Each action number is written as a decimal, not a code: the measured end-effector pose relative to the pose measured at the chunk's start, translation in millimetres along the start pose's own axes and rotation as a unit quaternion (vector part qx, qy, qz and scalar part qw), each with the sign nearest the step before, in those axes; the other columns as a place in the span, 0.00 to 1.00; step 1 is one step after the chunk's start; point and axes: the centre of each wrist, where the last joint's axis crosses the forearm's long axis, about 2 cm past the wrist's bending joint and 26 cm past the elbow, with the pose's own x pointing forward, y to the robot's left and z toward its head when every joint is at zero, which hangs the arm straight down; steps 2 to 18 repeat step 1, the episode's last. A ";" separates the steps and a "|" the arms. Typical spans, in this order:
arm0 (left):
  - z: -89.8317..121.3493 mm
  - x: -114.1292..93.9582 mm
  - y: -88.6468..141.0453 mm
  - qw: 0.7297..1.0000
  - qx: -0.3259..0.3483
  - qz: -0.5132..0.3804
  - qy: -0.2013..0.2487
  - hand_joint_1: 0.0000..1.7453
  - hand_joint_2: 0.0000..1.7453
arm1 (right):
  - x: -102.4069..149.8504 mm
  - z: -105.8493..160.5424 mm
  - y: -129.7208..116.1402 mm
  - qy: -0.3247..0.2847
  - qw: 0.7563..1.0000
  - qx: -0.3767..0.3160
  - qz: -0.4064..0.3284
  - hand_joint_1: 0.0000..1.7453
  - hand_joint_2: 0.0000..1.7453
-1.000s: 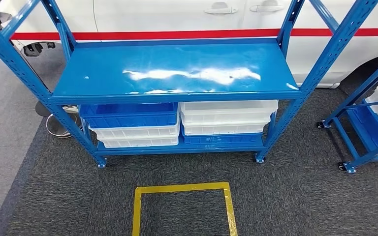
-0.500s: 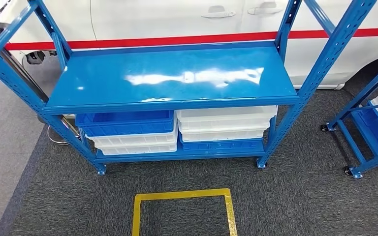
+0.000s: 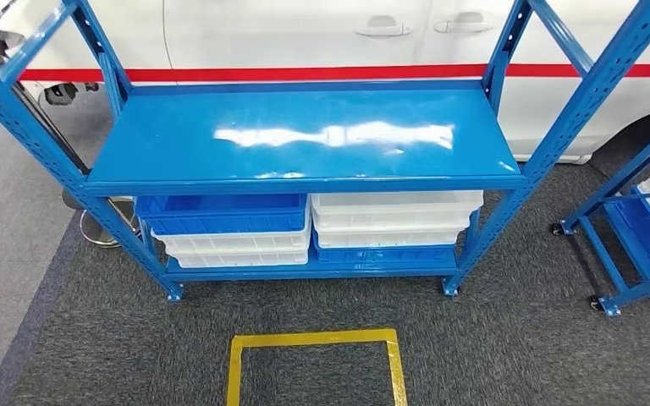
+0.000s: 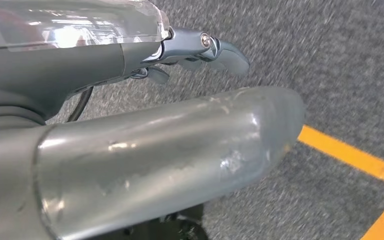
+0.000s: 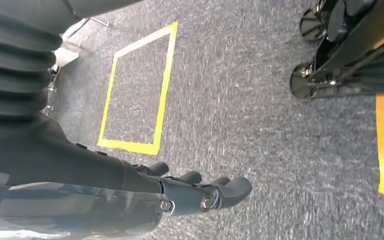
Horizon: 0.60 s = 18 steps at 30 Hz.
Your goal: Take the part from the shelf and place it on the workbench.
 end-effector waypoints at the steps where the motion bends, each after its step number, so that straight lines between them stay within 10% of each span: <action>1: 0.0 0.2 -0.2 1.000 0.000 0.000 0.000 0.00 0.00 | -0.1 0.0 0.1 0.000 1.000 0.000 0.000 0.00 1.00; 18: 0.0 0.2 -0.2 1.000 0.000 0.000 0.000 0.00 0.00 | -0.1 0.0 0.1 0.000 1.000 0.000 0.000 0.00 1.00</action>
